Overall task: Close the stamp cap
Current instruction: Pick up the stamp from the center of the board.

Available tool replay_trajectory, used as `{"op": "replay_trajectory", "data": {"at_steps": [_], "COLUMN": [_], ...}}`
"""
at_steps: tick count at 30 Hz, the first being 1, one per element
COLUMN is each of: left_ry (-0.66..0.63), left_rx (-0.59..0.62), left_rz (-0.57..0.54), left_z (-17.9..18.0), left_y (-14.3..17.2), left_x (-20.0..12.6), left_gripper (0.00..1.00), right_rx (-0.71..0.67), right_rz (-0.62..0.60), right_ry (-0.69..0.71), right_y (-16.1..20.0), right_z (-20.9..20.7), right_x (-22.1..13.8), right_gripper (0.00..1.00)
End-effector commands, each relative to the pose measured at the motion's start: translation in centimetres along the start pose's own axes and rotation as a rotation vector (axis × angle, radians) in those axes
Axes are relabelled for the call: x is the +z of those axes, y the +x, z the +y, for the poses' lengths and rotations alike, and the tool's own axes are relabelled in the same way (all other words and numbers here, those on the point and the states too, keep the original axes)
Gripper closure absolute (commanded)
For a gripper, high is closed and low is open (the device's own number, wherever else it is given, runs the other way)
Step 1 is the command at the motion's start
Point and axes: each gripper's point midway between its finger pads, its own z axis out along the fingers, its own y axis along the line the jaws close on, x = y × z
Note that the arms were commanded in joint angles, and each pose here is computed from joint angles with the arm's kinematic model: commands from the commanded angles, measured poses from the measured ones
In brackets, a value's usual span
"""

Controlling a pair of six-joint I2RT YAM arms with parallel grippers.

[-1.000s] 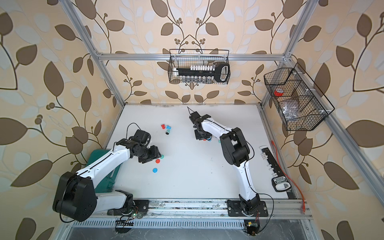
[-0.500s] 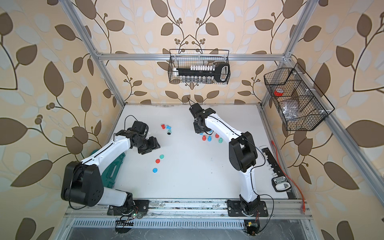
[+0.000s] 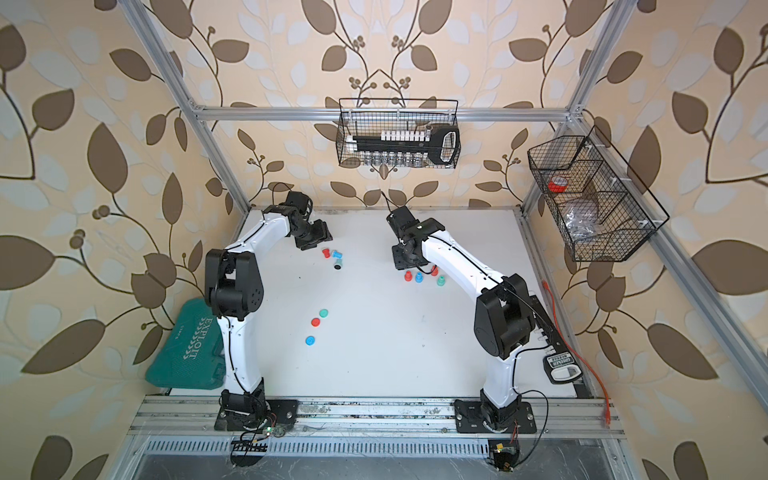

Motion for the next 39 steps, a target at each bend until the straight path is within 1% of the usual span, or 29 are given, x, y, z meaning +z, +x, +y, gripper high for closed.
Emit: {"op": "replay_trajectory", "data": {"at_steps": [1, 4, 7, 10, 11, 18, 29, 31, 33, 39], "left_ry": [-0.068, -0.099, -0.096, -0.113, -0.111, -0.148, -0.205, -0.205, -0.216, -0.241], "left_rx": [0.011, -0.01, -0.024, -0.023, -0.017, -0.037, -0.051, -0.052, -0.053, -0.062], "left_rz": [0.005, 0.01, 0.001, 0.019, -0.005, 0.012, 0.045, 0.045, 0.047, 0.064], "left_z": [1.3, 1.8, 1.6, 1.5, 0.9, 1.0, 1.6, 1.6, 1.8, 2.5], "left_y": [-0.9, -1.2, -1.4, -0.8, -1.5, -0.9, 0.5, 0.4, 0.3, 0.8], "left_x": [-0.3, 0.5, 0.8, 1.6, 1.2, 2.7, 4.8, 5.1, 5.3, 5.9], "left_gripper": [0.35, 0.35, 0.35, 0.35, 0.36, 0.38, 0.39, 0.41, 0.46, 0.5], "right_rx": [0.031, 0.04, 0.046, 0.05, 0.05, 0.055, 0.073, 0.075, 0.074, 0.082], "right_rz": [-0.016, -0.01, -0.006, -0.001, 0.001, 0.011, 0.028, 0.031, 0.032, 0.042], "right_ry": [-0.023, -0.023, -0.026, -0.031, -0.035, -0.041, -0.042, -0.044, -0.042, -0.045], "right_y": [0.0, 0.0, 0.0, 0.0, 0.0, 0.4, 1.3, 1.5, 1.6, 1.9], "right_z": [-0.8, -1.4, -1.6, -1.6, -1.5, -1.6, -2.7, -2.8, -3.0, -3.4], "right_x": [-0.8, -0.5, -0.2, 0.2, 0.3, 0.7, 1.2, 1.3, 1.3, 1.5], "right_gripper": [0.54, 0.54, 0.54, 0.53, 0.53, 0.53, 0.54, 0.54, 0.53, 0.54]}}
